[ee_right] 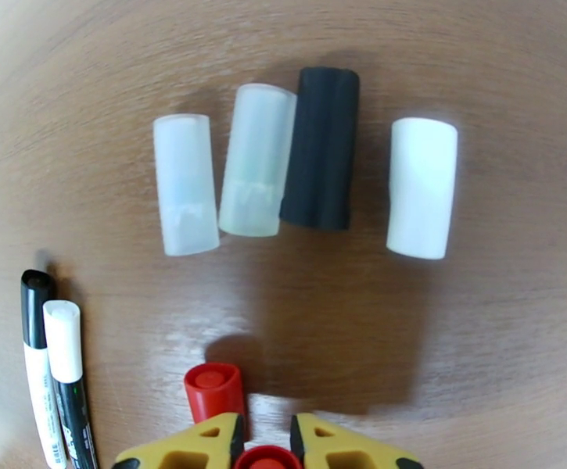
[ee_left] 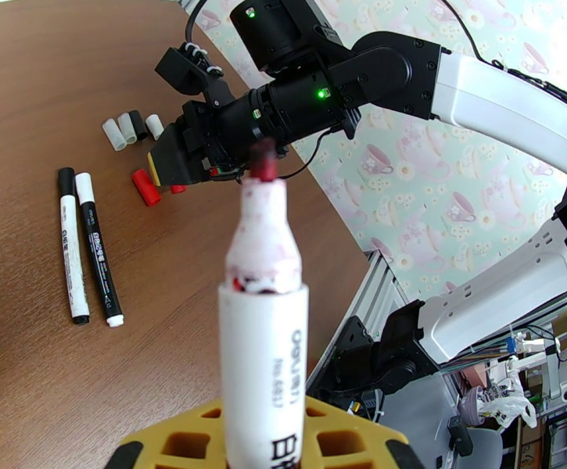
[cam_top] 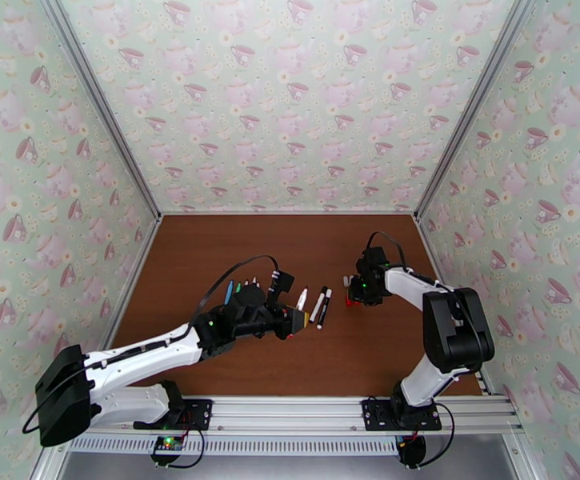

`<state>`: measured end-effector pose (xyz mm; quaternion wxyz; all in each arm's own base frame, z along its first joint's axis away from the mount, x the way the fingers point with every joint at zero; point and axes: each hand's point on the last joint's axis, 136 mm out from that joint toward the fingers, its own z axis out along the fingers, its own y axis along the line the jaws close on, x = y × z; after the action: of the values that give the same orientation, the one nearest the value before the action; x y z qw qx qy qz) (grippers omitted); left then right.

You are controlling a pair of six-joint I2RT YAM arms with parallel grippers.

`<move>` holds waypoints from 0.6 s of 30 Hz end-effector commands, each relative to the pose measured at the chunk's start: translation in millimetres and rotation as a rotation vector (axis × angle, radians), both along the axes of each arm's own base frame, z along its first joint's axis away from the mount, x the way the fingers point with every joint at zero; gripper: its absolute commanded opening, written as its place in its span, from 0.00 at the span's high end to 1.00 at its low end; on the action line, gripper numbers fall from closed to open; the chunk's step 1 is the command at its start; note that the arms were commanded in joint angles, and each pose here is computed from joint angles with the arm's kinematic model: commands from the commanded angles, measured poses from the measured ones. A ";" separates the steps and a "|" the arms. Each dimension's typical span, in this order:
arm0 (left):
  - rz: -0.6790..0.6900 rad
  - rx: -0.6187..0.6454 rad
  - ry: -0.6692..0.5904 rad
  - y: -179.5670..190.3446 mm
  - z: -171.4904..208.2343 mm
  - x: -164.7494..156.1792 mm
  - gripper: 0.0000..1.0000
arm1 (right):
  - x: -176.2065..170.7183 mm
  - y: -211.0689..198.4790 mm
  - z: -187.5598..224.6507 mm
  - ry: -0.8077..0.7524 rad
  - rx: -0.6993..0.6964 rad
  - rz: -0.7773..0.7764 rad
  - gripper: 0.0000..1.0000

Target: Open the pen caps

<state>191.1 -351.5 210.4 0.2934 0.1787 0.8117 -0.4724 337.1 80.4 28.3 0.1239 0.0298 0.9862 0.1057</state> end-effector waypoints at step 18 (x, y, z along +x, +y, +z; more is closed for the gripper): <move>0.018 0.027 0.014 1.0 -11.7 4.3 0.96 | 10.8 3.6 25.9 -0.078 0.041 -0.019 0.69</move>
<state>191.5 -352.2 207.4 0.2909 0.1786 0.8139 -0.4701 337.5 82.0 31.8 0.1276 0.0306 0.9851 0.1111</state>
